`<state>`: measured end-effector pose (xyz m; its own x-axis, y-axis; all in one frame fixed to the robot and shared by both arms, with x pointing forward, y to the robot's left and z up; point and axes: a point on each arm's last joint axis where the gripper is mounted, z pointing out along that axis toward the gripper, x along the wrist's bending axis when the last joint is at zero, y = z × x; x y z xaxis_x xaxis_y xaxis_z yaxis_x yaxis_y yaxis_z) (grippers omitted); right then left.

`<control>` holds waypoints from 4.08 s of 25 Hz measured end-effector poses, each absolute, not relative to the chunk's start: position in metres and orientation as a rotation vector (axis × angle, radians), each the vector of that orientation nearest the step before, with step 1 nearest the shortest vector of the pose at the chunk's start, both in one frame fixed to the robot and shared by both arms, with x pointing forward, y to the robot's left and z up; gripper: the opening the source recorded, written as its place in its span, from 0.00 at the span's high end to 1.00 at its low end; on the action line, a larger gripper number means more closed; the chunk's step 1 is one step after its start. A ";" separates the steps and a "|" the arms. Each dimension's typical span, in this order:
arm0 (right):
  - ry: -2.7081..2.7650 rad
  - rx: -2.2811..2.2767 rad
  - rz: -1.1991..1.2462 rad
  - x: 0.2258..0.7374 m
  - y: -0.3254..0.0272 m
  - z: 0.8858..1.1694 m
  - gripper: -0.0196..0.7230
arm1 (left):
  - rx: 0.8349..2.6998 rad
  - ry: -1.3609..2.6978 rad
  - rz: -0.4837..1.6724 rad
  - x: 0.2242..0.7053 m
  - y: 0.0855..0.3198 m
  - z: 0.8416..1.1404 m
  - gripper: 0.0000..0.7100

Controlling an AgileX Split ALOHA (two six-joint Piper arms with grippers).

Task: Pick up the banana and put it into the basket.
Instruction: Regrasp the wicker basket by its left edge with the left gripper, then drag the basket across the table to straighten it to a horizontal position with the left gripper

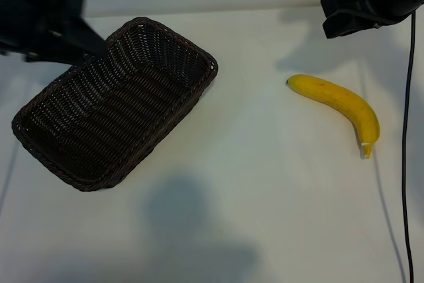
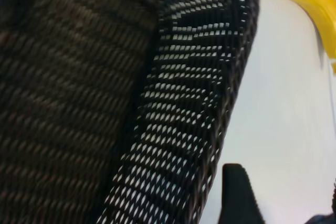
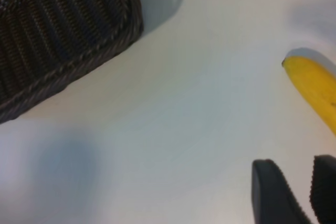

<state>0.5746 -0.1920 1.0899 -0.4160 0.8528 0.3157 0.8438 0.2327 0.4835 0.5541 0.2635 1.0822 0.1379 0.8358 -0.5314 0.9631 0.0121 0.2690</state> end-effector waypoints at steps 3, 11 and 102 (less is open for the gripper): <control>2.455 1.690 0.947 0.575 -0.192 1.090 0.66 | 1.768 1.835 -0.182 0.531 0.283 1.110 0.36; 2.438 1.685 0.958 0.576 -0.192 1.090 0.66 | 1.720 2.217 0.119 0.474 0.315 1.116 0.37; 2.414 1.679 0.972 0.578 -0.192 1.091 0.66 | 2.169 1.937 -0.348 0.654 0.204 0.930 0.74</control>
<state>0.5779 -0.1923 1.0912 -0.4115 0.8587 0.3055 0.8307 0.2155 0.5133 0.6542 0.2043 0.9299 0.1071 0.9436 -0.3134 0.9936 -0.1126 0.0006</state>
